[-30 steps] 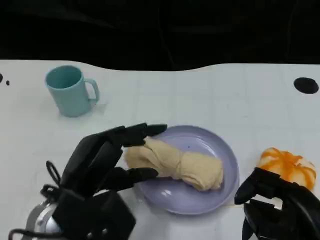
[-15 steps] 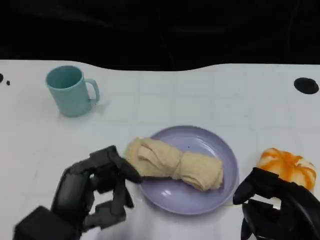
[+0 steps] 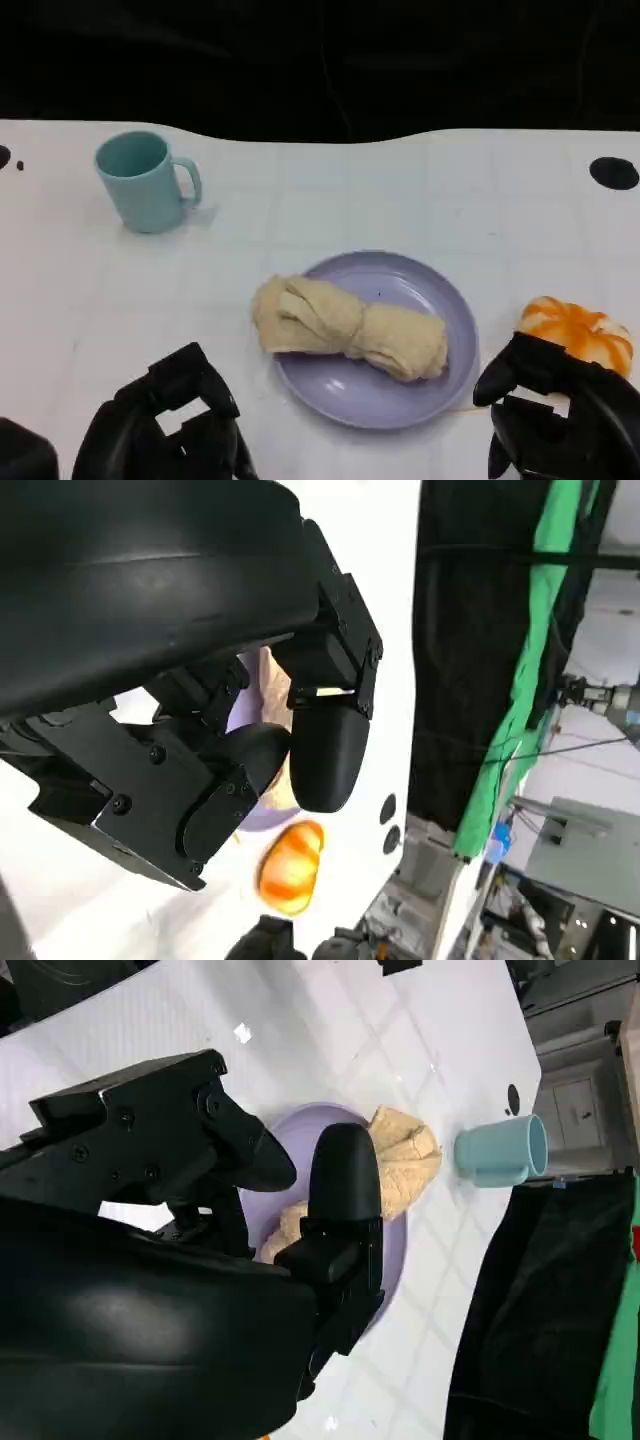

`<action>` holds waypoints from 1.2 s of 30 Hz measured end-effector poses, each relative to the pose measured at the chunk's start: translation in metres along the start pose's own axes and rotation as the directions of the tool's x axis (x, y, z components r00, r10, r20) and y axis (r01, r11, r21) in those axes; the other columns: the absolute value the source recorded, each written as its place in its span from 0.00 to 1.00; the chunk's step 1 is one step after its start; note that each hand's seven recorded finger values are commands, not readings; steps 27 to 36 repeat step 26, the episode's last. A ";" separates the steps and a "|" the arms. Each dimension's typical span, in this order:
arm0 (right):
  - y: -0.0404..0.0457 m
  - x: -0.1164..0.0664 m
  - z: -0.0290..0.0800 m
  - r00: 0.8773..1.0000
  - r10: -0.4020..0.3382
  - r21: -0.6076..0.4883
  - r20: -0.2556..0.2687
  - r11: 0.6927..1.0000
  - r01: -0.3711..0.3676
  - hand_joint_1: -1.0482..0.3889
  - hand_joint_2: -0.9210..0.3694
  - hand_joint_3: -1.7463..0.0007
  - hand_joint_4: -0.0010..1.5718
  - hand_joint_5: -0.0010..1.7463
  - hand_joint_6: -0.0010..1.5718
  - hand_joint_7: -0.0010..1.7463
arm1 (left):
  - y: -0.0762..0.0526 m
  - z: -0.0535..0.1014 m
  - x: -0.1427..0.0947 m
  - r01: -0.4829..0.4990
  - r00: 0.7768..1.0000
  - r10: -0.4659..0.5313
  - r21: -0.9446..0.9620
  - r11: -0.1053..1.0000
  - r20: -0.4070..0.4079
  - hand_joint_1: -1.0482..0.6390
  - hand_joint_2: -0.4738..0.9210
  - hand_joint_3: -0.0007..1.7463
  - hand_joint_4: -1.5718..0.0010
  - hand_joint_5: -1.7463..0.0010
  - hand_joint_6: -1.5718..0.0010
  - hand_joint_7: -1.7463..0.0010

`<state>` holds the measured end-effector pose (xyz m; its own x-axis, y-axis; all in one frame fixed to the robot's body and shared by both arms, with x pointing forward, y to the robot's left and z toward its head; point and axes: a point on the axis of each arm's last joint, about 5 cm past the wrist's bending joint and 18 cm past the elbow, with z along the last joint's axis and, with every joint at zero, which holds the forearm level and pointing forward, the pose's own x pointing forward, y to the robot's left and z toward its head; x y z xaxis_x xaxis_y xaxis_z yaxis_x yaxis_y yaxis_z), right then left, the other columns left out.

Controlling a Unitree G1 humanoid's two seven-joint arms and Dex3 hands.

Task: Grasp the towel on the left side of the plate with the left hand and place it into the plate.

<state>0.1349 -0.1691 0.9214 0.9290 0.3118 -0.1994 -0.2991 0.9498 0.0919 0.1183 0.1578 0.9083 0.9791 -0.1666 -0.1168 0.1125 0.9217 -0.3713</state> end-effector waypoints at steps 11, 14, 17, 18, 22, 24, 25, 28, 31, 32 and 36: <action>-0.0018 -0.001 -0.001 1.000 -0.002 0.002 -0.003 1.000 0.002 0.68 0.16 0.40 0.41 1.00 0.32 0.90 | 0.007 -0.010 0.008 0.014 1.000 -0.014 -0.032 0.999 -0.013 0.57 0.63 0.84 0.42 0.00 0.51 0.05; -0.0025 -0.001 -0.003 1.000 -0.003 0.003 -0.001 1.000 0.003 0.68 0.16 0.41 0.42 1.00 0.32 0.91 | 0.008 -0.011 0.010 0.027 1.000 -0.027 -0.032 0.999 -0.003 0.57 0.63 0.84 0.41 0.00 0.51 0.05; -0.0034 0.000 -0.004 1.000 -0.004 0.005 -0.007 1.000 0.004 0.69 0.16 0.41 0.41 1.00 0.32 0.91 | 0.008 -0.011 0.011 0.030 1.000 -0.030 -0.027 0.999 0.008 0.56 0.63 0.84 0.41 0.00 0.51 0.05; -0.0036 0.000 -0.004 1.000 -0.003 0.004 -0.008 1.000 0.003 0.69 0.16 0.41 0.41 1.00 0.32 0.91 | 0.008 -0.011 0.011 0.031 0.999 -0.031 -0.027 0.999 0.009 0.56 0.63 0.84 0.41 0.00 0.51 0.05; -0.0044 0.000 -0.004 1.000 -0.001 0.001 -0.008 1.000 0.002 0.70 0.16 0.41 0.41 1.00 0.32 0.91 | 0.008 -0.012 0.011 0.040 0.999 -0.039 -0.020 0.999 0.018 0.55 0.61 0.84 0.41 0.00 0.51 0.05; -0.0047 0.001 -0.004 1.000 -0.002 0.000 -0.007 1.000 0.002 0.70 0.16 0.41 0.41 1.00 0.32 0.91 | 0.008 -0.012 0.011 0.041 0.999 -0.041 -0.014 0.999 0.018 0.55 0.61 0.84 0.41 0.00 0.51 0.05; -0.0047 0.001 -0.004 1.000 -0.001 0.000 -0.007 1.000 0.001 0.70 0.16 0.41 0.41 1.00 0.32 0.91 | 0.008 -0.012 0.011 0.040 0.999 -0.040 -0.012 0.999 0.017 0.55 0.61 0.85 0.41 0.00 0.51 0.05; -0.0047 0.001 -0.004 1.000 0.000 0.000 -0.007 1.000 0.000 0.70 0.16 0.41 0.41 1.00 0.32 0.91 | 0.008 -0.012 0.010 0.040 0.999 -0.040 -0.009 0.999 0.016 0.55 0.61 0.85 0.41 0.00 0.51 0.04; -0.0047 0.001 -0.004 1.000 0.000 0.000 -0.007 1.000 0.000 0.70 0.16 0.41 0.41 1.00 0.32 0.91 | 0.008 -0.012 0.010 0.040 0.999 -0.040 -0.009 0.999 0.016 0.55 0.61 0.85 0.41 0.00 0.51 0.04; -0.0047 0.001 -0.004 1.000 0.000 0.000 -0.007 1.000 0.000 0.70 0.16 0.41 0.41 1.00 0.32 0.91 | 0.008 -0.012 0.010 0.040 0.999 -0.040 -0.009 0.999 0.016 0.55 0.61 0.85 0.41 0.00 0.51 0.04; -0.0047 0.001 -0.004 1.000 0.000 0.000 -0.007 1.000 0.000 0.70 0.16 0.41 0.41 1.00 0.32 0.91 | 0.008 -0.012 0.010 0.040 0.999 -0.040 -0.009 0.999 0.016 0.55 0.61 0.85 0.41 0.00 0.51 0.04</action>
